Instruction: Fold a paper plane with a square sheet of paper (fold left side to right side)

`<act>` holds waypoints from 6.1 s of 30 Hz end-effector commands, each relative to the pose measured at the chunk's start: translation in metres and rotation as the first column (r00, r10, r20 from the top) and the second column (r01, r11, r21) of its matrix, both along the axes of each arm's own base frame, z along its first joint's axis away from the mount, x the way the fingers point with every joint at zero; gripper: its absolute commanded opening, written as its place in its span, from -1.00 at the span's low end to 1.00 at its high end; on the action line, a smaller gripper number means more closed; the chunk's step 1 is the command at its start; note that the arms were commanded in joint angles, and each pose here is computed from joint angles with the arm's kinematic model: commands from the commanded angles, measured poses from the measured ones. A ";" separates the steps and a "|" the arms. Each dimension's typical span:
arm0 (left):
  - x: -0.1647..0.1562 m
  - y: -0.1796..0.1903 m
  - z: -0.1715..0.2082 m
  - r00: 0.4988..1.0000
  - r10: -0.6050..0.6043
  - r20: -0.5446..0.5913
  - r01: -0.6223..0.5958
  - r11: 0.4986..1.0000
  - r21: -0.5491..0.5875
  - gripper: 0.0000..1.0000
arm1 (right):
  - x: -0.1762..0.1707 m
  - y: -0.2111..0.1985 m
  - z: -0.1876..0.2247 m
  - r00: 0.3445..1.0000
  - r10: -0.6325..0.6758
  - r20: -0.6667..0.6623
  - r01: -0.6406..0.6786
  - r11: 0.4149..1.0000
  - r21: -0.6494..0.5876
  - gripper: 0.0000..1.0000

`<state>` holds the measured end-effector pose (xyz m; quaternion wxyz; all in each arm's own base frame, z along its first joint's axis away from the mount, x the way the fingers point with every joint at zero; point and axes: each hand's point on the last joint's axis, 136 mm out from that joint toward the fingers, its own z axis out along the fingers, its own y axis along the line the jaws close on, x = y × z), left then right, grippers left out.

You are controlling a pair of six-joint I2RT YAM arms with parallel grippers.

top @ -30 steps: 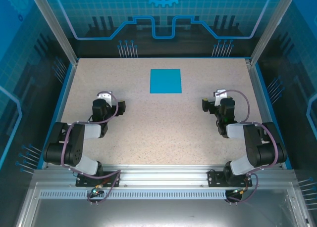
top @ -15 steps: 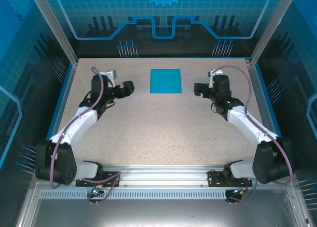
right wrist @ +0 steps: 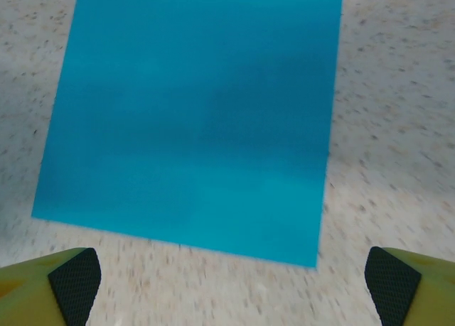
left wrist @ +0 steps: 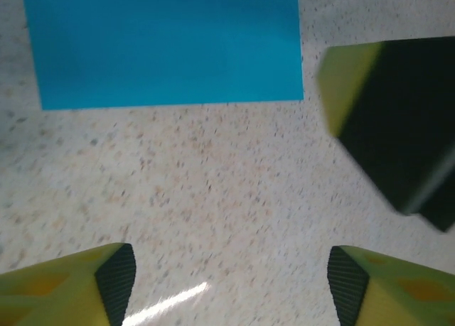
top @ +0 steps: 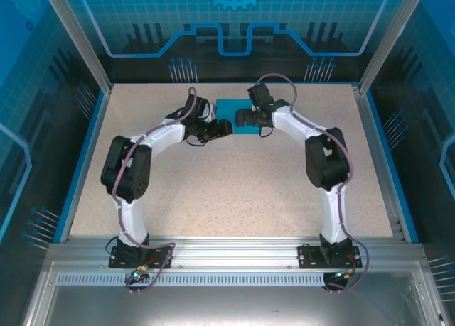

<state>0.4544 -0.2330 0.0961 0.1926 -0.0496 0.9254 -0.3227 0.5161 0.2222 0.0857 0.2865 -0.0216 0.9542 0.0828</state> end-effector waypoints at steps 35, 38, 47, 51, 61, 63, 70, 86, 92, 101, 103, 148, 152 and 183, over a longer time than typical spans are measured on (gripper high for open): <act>0.069 0.027 -0.009 0.995 0.101 -0.022 -0.103 0.991 -0.083 0.24 | 0.033 -0.013 -0.029 0.984 -0.115 -0.136 0.129 0.987 0.096 0.99; 0.072 0.032 -0.011 0.994 0.107 -0.035 -0.110 0.991 -0.082 0.24 | 0.037 -0.013 -0.024 0.987 -0.111 -0.120 0.124 0.986 0.109 0.99; 0.087 0.018 -0.032 0.993 0.076 -0.090 -0.087 0.988 -0.128 0.17 | 0.041 -0.016 -0.028 0.984 -0.122 -0.133 0.134 0.987 0.084 0.98; 0.092 0.003 -0.034 0.995 0.043 -0.092 -0.056 0.988 -0.142 0.15 | 0.042 -0.020 -0.018 0.986 -0.124 -0.115 0.135 0.986 0.102 0.99; 0.085 -0.013 -0.064 0.987 0.017 -0.157 -0.035 0.993 -0.111 0.14 | 0.042 -0.028 -0.005 0.987 -0.128 -0.101 0.138 0.985 0.100 0.99; 0.077 -0.013 -0.072 0.984 0.005 -0.179 -0.021 0.996 -0.089 0.14 | 0.042 -0.029 -0.001 0.987 -0.129 -0.097 0.139 0.985 0.102 0.99; 0.039 -0.013 -0.084 0.974 -0.037 -0.224 0.029 0.999 -0.043 0.11 | 0.034 -0.033 0.015 0.987 -0.139 -0.082 0.148 0.983 0.108 0.99; -0.101 -0.008 -0.074 0.960 -0.083 -0.268 0.097 0.994 0.039 0.09 | -0.058 -0.037 0.023 0.990 -0.076 -0.122 0.099 0.976 0.194 0.99; -0.119 -0.004 -0.070 0.962 -0.076 -0.261 0.096 0.993 0.066 0.09 | -0.077 -0.010 -0.001 0.985 0.014 -0.170 0.016 0.985 0.175 0.97; -0.108 -0.008 -0.030 0.980 -0.086 -0.178 0.094 0.995 0.038 0.25 | -0.058 0.020 -0.026 0.973 0.061 -0.222 -0.030 0.989 0.142 0.89; -0.104 -0.006 -0.024 0.982 -0.076 -0.170 0.083 0.996 0.033 0.27 | -0.056 0.024 -0.031 0.971 0.069 -0.228 -0.036 0.988 0.147 0.89; -0.111 0.017 -0.043 0.979 -0.029 -0.203 0.038 0.998 0.040 0.29 | -0.136 0.070 -0.046 0.870 0.337 -0.360 -0.254 0.932 0.259 -0.13; -0.105 0.039 -0.010 0.989 0.009 -0.149 -0.011 1.000 -0.016 0.36 | -0.130 0.071 -0.025 0.882 0.378 -0.282 -0.269 0.894 0.358 -0.33; -0.111 -0.004 0.285 0.754 -0.252 0.606 0.560 0.730 -0.393 0.87 | -0.212 0.034 0.301 0.663 0.574 0.480 -0.702 0.253 0.666 -0.44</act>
